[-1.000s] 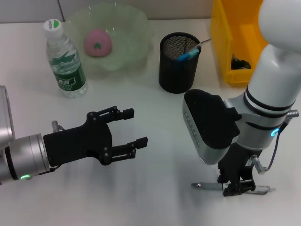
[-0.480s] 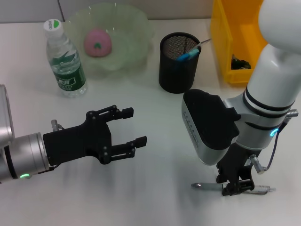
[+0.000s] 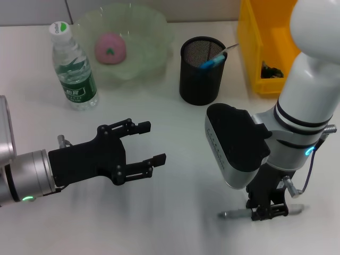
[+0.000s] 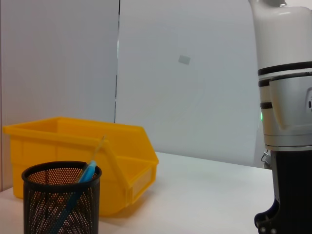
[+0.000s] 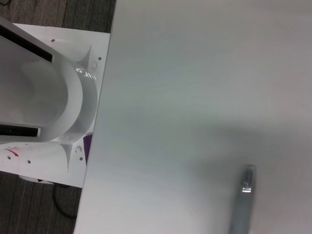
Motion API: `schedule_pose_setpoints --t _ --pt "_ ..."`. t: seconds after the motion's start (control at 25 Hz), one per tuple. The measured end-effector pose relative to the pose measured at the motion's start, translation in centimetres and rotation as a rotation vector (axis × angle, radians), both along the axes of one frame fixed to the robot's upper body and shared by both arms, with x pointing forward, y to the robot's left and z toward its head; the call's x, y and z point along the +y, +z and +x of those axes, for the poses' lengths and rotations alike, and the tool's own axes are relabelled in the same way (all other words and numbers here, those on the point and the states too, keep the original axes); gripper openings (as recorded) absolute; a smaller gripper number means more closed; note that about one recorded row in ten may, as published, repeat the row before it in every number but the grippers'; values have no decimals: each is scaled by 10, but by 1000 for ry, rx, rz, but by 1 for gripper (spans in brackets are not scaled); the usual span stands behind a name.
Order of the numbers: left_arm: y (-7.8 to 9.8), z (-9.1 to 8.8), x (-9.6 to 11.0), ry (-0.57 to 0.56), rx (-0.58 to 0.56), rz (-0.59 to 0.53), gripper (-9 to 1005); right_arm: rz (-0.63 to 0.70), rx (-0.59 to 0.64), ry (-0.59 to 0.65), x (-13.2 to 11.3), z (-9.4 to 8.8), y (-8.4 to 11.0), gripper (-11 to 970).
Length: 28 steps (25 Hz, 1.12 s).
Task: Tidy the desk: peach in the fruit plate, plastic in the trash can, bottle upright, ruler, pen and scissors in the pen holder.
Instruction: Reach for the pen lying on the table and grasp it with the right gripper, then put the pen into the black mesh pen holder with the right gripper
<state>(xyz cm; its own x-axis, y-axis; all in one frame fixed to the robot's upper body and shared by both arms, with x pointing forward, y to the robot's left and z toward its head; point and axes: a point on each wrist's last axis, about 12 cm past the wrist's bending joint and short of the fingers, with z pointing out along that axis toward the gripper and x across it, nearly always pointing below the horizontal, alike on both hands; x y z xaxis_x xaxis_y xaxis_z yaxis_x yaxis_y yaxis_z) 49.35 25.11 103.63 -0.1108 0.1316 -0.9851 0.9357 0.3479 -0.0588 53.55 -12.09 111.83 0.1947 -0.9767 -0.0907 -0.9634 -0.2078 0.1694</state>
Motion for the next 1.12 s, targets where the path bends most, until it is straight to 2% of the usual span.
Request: schedule_pose_setpoints --t 0.48,0.88,1.12 --pt "0 0 0 1 -2 0 772 8 -6 5 2 0 4 124" --pt "1 2 0 5 -7 -2 772 47 -48 -53 -10 18 19 123" --pt "3 3 1 15 -13 -11 772 134 -61 -109 -25 29 27 123"
